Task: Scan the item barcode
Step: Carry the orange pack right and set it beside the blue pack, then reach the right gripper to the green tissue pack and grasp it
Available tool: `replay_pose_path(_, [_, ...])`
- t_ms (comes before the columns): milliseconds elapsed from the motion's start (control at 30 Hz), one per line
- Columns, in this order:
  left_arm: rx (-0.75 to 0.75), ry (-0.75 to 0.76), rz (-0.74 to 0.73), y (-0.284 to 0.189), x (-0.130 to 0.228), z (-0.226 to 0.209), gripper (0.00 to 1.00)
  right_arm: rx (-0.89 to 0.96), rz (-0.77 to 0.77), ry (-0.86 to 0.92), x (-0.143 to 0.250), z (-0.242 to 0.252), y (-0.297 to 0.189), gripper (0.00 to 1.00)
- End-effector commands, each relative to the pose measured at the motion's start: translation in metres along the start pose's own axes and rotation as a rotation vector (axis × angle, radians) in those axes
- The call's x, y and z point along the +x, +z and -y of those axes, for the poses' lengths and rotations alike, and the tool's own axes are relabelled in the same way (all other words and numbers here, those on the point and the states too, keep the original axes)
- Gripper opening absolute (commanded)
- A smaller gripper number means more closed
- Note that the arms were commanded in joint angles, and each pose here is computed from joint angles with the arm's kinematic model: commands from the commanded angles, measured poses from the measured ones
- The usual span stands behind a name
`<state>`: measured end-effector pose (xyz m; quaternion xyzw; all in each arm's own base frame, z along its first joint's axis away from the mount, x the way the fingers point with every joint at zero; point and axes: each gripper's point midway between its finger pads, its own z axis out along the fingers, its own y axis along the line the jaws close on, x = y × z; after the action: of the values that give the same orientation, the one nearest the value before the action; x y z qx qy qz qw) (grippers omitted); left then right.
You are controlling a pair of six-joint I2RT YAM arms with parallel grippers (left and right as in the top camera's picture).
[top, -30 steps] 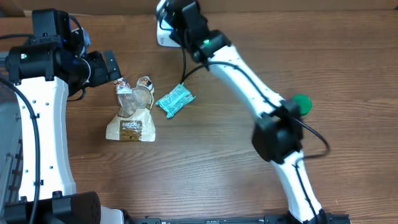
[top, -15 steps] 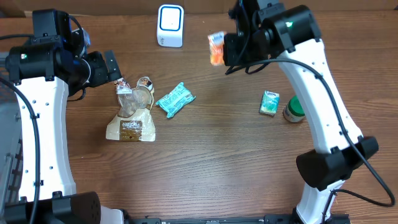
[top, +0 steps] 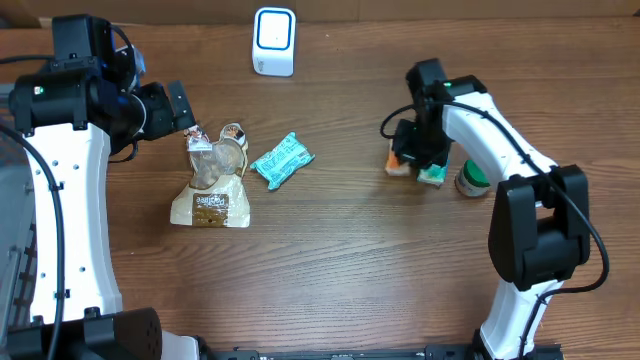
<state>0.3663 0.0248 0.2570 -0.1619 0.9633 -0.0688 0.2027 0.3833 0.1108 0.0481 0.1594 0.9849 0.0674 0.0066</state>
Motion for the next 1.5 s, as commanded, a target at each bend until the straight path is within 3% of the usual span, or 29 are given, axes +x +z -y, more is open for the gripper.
replay_pose_path(0, [0.008,0.008,0.021,-0.007,-0.002,0.001,1.0,0.027,0.044,0.033,-0.011,0.013,-0.006,0.32])
replay_pose_path(133, [0.008,0.008,0.022,-0.007,-0.002,0.001,1.0,-0.112,-0.003,0.027,-0.008,-0.013,-0.019,0.45])
replay_pose_path(267, [0.008,0.008,0.021,-0.007,-0.002,0.001,1.0,-0.274,-0.02,-0.093,0.001,-0.064,-0.039,0.52])
replay_pose_path(467, [0.008,0.008,0.022,-0.007,-0.002,0.001,1.0,-0.511,0.023,-0.281,0.03,-0.161,-0.046,0.49])
replay_pose_path(767, [0.008,0.008,0.021,-0.007,-0.002,0.001,1.0,-0.58,0.275,-0.375,0.067,-0.282,-0.012,0.52])
replay_pose_path(1033, [0.008,0.008,0.022,-0.007,-0.002,0.001,1.0,-0.533,0.307,-0.372,0.096,-0.305,0.031,0.54])
replay_pose_path(1267, [0.008,0.008,0.022,-0.007,-0.002,0.001,1.0,-0.395,0.138,-0.363,0.114,-0.261,0.043,0.54])
replay_pose_path(1467, [0.008,0.008,0.021,-0.007,-0.002,0.001,1.0,-0.302,0.029,-0.389,0.115,-0.217,0.024,0.58])
